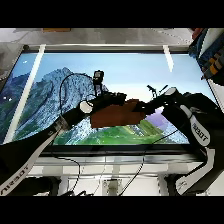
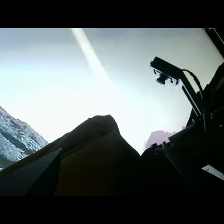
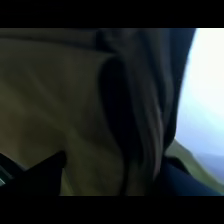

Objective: Fold the clothes and pants, and hang the long-sleeved shirts on hangers.

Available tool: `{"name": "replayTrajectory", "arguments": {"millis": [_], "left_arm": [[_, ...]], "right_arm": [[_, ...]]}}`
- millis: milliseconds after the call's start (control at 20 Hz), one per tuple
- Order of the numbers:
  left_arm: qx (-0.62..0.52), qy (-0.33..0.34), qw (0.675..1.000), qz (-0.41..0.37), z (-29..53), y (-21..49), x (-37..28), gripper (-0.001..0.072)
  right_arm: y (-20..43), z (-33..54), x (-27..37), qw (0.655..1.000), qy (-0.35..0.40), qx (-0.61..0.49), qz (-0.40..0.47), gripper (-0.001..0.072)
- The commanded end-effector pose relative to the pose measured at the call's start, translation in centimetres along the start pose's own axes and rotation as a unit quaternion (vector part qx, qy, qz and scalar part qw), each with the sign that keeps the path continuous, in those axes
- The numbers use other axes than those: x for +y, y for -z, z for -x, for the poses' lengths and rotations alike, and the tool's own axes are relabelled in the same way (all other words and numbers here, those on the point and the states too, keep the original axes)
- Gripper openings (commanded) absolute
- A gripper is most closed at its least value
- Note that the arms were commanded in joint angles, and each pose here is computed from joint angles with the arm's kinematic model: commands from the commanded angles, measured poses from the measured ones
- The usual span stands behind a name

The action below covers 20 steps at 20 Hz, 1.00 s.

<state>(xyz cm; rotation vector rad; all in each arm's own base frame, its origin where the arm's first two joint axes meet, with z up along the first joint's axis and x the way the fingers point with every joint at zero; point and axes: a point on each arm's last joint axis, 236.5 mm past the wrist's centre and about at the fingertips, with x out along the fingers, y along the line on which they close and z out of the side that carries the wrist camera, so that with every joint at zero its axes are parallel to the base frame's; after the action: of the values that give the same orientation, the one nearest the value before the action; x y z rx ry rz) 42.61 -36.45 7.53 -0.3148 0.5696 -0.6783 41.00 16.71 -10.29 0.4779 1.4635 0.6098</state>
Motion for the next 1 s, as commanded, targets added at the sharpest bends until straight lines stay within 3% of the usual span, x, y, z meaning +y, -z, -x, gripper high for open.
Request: {"name": "replayTrajectory", "arguments": {"millis": [0,50,100,350,400,500,650,800,950], "left_arm": [[0.005,0.003,1.0,0.001,0.0,0.1,0.0,0.072],[0.007,0.003,1.0,-0.006,0.1,0.2,0.0,0.072],[0.013,0.004,1.0,-0.024,0.2,0.4,0.0,0.072],[0.05,-0.018,0.981,-0.187,4.2,-1.4,3.0,0.0714],[0.048,-0.036,0.974,-0.218,5.6,-2.7,4.3,0.0694],[0.029,-0.079,0.964,-0.254,9.3,-6.2,7.0,0.0556],[-0.03,-0.137,0.959,-0.247,15.6,-11.8,10.1,0.0539],[-0.086,-0.187,0.948,-0.242,21.7,-15.9,11.8,0.0539],[-0.121,-0.215,0.938,-0.243,26.0,-18.0,11.9,0.0539]], "right_arm": [[-0.4,-3.0,2.2,1.0,0.009,-0.009,0.027,0.0315],[-0.4,-3.4,2.7,0.999,0.01,-0.01,0.033,0.0102],[-0.2,-3.6,3.1,0.999,0.009,-0.005,0.039,0.001],[-2.6,3.1,5.7,0.997,0.0,-0.028,0.073,0.0008],[-3.6,6.0,5.7,0.996,0.011,-0.048,0.069,0.0008],[-5.1,12.9,4.8,0.992,0.049,-0.099,0.054,0.0008],[-4.5,25.0,1.7,0.972,0.143,-0.184,0.021,0.0008],[0.8,35.9,-3.3,0.93,0.262,-0.245,-0.079,0.0008],[10.8,43.9,-8.4,0.855,0.363,-0.263,-0.261,0.0008]]}}
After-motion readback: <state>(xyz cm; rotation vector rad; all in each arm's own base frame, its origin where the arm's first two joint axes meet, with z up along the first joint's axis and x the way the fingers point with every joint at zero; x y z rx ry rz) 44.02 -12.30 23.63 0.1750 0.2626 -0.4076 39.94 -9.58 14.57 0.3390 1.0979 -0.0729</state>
